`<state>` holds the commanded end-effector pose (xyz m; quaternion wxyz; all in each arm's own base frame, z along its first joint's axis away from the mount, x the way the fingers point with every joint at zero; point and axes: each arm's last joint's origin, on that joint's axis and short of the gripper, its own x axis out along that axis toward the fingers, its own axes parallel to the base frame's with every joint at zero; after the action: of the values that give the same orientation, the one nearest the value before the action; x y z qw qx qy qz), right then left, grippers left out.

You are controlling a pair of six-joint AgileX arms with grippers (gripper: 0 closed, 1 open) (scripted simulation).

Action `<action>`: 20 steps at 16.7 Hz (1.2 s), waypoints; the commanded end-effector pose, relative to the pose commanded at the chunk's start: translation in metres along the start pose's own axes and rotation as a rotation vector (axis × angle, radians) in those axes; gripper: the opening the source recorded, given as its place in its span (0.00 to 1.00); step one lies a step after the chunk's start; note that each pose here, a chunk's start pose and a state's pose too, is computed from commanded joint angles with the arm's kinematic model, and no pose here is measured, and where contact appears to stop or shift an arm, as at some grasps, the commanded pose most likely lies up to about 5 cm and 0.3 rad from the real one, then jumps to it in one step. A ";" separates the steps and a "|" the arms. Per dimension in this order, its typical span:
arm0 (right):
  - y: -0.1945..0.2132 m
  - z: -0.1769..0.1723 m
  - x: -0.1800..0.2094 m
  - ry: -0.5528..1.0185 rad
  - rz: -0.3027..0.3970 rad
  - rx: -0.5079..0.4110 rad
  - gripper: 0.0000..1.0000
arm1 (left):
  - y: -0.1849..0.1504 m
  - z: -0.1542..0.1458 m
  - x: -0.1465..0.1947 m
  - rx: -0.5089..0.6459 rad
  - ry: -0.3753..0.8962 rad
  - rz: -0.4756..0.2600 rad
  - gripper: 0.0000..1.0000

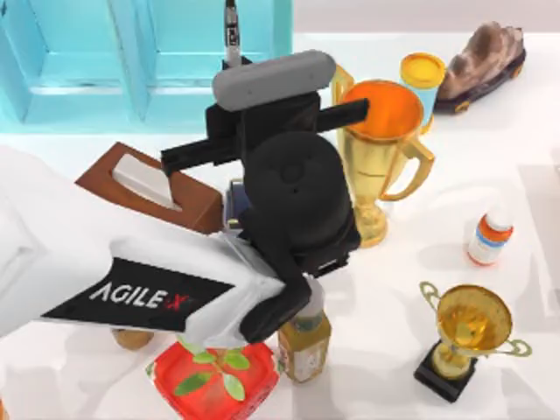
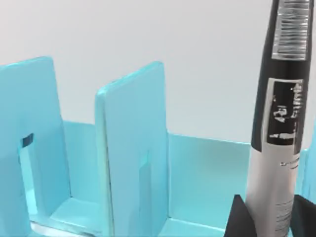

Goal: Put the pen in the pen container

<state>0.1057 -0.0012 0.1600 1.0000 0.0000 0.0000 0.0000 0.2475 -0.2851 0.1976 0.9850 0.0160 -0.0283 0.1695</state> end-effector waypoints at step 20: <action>0.000 0.000 0.000 0.000 0.000 0.000 1.00 | -0.005 -0.006 -0.020 -0.023 0.004 -0.006 0.45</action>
<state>0.1057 -0.0012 0.1600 1.0000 0.0000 0.0000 0.0000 0.2312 -0.2966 0.1898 0.9857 0.0046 -0.0282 0.1660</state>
